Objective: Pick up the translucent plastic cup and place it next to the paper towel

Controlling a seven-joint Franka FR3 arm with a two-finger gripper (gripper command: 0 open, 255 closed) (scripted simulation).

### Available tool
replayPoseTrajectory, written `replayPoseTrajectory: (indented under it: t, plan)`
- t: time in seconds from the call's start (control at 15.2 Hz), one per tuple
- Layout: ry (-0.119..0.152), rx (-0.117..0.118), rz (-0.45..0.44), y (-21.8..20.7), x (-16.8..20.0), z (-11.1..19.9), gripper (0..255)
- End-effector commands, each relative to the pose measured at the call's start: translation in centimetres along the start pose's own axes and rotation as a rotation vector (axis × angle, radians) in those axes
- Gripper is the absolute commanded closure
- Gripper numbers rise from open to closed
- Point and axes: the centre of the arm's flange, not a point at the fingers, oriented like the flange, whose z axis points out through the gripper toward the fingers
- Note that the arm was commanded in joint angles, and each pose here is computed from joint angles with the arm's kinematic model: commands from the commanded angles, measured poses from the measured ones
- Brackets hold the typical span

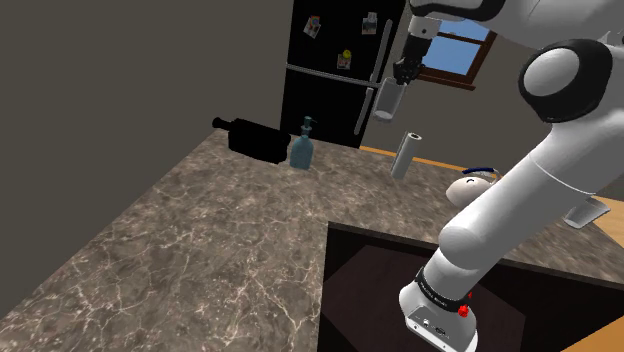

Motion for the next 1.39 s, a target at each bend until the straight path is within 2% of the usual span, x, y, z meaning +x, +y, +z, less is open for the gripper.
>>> replayPoseTrajectory:
  t: [0.0, 1.25, 1.32]
  plan:
    - [0.001, 0.000, -0.002, 2.5, 0.3, 0.4, 255]
    - [0.001, 0.000, -0.002, 27.4, 4.3, 2.0, 255]
    - [0.001, 0.000, -0.002, 27.3, 4.3, 2.6, 255]
